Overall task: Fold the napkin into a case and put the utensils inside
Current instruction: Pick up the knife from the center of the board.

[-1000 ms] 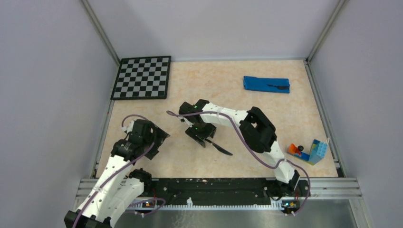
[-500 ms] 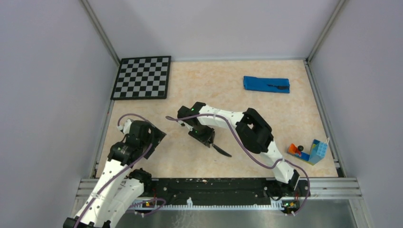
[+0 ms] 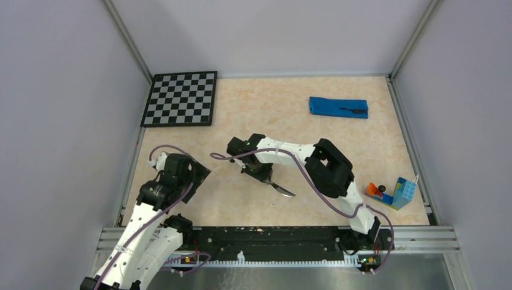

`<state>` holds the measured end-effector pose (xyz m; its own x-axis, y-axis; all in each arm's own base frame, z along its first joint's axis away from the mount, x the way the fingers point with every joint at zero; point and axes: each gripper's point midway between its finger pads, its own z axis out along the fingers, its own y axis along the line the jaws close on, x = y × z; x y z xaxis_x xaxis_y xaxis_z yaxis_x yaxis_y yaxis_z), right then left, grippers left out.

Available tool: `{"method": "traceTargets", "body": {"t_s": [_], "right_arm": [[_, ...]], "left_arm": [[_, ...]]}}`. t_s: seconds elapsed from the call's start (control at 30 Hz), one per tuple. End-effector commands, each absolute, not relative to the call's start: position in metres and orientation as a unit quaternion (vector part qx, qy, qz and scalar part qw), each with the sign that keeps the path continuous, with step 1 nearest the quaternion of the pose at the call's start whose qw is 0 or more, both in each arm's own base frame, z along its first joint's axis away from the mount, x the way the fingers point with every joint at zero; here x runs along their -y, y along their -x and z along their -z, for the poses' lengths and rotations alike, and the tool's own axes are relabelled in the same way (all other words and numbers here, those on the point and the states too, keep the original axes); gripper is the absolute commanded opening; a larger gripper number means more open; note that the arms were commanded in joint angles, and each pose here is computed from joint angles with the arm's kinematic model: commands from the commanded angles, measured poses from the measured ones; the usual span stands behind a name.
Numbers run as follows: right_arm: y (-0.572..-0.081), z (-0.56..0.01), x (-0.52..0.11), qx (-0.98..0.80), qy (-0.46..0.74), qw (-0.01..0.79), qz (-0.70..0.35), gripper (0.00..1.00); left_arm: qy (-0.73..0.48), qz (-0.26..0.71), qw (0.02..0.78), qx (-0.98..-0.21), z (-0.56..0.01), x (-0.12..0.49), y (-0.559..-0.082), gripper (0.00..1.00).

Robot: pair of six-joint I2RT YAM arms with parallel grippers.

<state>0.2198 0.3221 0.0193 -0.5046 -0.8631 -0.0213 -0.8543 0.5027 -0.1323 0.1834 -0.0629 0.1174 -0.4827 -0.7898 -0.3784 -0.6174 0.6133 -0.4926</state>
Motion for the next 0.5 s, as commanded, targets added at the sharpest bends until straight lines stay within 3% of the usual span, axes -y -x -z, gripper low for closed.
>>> {"method": "traceTargets", "body": {"t_s": [0.0,0.47], "right_arm": [[-0.248,-0.055,-0.349,-0.854,0.496,0.160,0.010,0.00],[-0.227,-0.089,-0.341,-0.851,0.471,0.216,-0.082,0.00]], "left_arm": [[0.412,0.162,0.321,-0.837,-0.138,0.063,-0.192,0.99],[0.381,0.324,0.282,-0.818,-0.130,0.118,-0.198,0.97]]}}
